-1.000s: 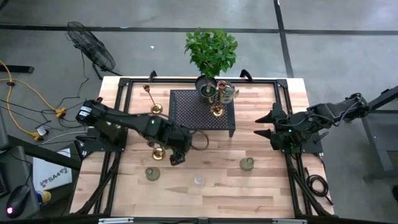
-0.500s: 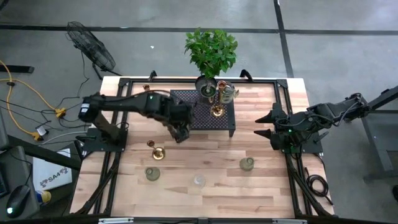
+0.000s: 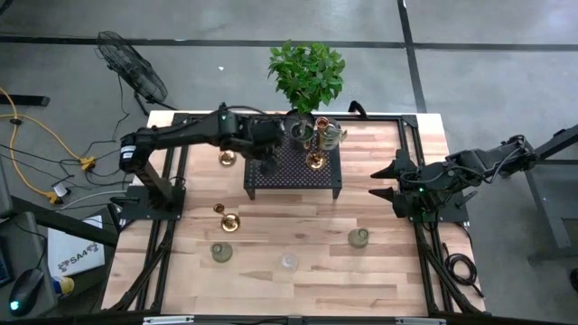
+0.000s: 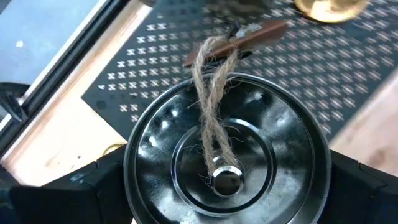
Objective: Pick & Place candle stick holders
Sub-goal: Put the silver scented candle on the shelf aligned with the other silver scented candles
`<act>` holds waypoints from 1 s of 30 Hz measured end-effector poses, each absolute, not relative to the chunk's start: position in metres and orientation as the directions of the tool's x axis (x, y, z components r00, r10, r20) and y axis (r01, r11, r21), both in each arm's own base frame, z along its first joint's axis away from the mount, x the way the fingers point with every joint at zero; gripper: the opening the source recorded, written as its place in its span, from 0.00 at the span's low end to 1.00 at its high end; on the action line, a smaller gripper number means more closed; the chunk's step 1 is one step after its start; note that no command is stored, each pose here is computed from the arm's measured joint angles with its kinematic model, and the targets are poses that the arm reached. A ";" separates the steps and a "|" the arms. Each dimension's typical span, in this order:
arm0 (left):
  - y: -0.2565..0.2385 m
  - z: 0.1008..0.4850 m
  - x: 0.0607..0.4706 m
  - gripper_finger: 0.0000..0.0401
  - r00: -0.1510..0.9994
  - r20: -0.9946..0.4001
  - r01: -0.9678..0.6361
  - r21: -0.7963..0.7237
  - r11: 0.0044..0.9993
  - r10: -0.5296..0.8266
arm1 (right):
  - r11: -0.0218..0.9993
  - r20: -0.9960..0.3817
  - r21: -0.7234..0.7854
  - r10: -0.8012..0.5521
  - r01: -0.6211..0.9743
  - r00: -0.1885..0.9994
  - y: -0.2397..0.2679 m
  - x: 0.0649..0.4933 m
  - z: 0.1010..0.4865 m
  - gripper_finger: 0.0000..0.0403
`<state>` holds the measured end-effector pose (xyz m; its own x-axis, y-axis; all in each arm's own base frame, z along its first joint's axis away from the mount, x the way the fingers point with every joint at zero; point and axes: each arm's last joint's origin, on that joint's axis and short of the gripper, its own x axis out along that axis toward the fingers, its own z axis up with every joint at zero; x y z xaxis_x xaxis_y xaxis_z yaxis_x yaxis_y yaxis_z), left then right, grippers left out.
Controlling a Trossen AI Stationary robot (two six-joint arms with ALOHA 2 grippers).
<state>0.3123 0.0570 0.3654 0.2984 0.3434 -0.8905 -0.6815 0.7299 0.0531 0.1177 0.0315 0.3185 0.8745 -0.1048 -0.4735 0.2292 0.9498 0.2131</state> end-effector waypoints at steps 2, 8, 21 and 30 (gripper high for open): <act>0.066 0.363 0.314 0.87 0.292 -0.890 -0.702 0.049 0.710 0.351 | 0.950 -0.473 0.213 -0.105 0.230 0.875 0.031 0.118 0.319 0.58; 0.090 0.353 0.324 0.89 0.296 -0.886 -0.762 0.007 0.648 0.357 | 0.950 -0.473 0.213 -0.105 0.229 0.875 0.031 0.118 0.319 0.58; 0.112 0.343 0.327 0.89 0.268 -0.896 -0.821 -0.020 0.571 0.354 | 0.950 -0.474 0.213 -0.105 0.230 0.874 0.031 0.118 0.319 0.58; 0.114 0.345 0.331 0.89 0.306 -0.872 -0.823 -0.041 0.566 0.382 | 0.950 -0.474 0.213 -0.105 0.229 0.874 0.031 0.118 0.318 0.58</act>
<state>0.3312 0.1144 0.3455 0.3056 0.3816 -0.8724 -0.8235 0.5658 -0.0409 0.1177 0.0315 0.3185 0.8743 -0.1048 -0.4739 0.2293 0.9498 0.2130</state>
